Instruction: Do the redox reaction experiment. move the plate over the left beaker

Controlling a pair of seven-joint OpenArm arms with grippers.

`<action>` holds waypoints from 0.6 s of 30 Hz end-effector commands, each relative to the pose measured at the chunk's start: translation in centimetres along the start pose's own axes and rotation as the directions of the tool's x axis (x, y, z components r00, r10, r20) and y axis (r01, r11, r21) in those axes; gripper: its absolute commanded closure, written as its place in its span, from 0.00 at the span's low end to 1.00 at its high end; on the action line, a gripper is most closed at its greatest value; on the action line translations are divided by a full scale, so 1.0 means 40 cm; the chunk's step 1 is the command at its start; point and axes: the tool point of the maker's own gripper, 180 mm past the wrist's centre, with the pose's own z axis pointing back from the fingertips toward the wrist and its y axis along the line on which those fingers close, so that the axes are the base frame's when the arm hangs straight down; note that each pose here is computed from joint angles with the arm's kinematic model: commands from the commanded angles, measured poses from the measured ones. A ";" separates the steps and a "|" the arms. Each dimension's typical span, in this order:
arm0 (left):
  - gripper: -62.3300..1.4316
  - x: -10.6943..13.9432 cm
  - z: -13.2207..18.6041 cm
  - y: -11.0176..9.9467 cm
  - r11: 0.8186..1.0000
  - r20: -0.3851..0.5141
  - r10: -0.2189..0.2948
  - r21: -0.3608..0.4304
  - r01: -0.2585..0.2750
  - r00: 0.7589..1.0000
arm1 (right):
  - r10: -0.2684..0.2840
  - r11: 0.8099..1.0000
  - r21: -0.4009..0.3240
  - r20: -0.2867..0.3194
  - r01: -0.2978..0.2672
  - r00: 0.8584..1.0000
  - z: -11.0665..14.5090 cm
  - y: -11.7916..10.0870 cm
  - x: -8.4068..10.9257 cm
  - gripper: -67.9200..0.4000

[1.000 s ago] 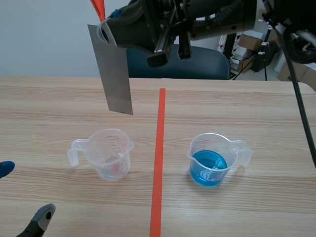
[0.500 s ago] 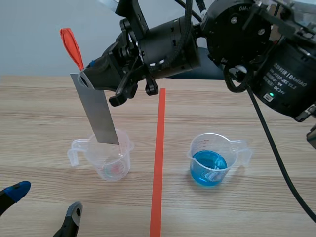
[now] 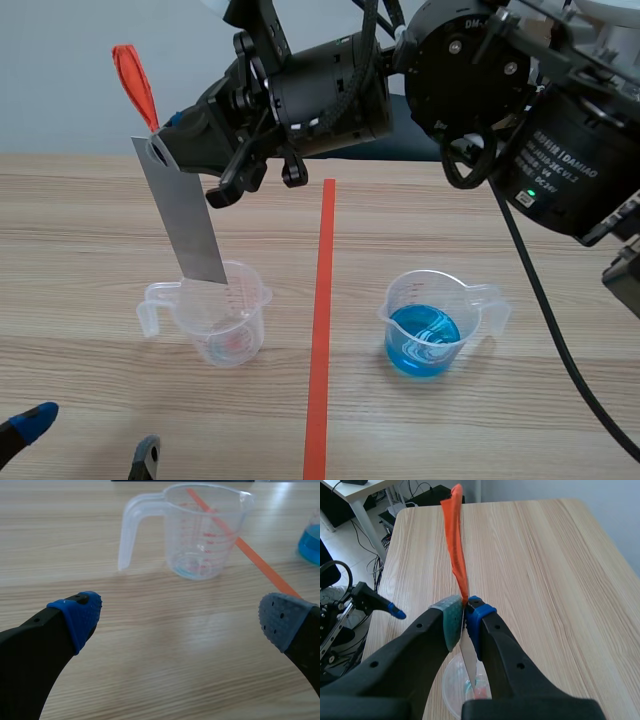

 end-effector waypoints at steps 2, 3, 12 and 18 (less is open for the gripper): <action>0.00 0.037 0.004 0.000 1.000 0.082 0.000 0.000 0.000 0.997 | 0.047 0.999 -0.010 0.050 -0.047 0.998 0.011 -0.016 0.062 0.99; 0.00 0.045 0.006 0.000 1.000 0.100 0.000 0.000 -0.001 0.995 | 0.048 0.999 -0.010 0.050 -0.048 0.998 0.011 -0.017 0.063 0.99; 0.00 0.060 0.029 0.061 0.998 0.109 -0.006 0.061 -0.001 0.994 | 0.047 0.999 -0.001 0.052 -0.047 0.998 0.001 -0.009 0.068 0.99; 0.00 0.083 0.028 0.065 0.998 0.161 -0.004 0.065 -0.006 0.987 | 0.047 0.999 -0.001 0.052 -0.047 0.998 0.001 -0.010 0.068 0.99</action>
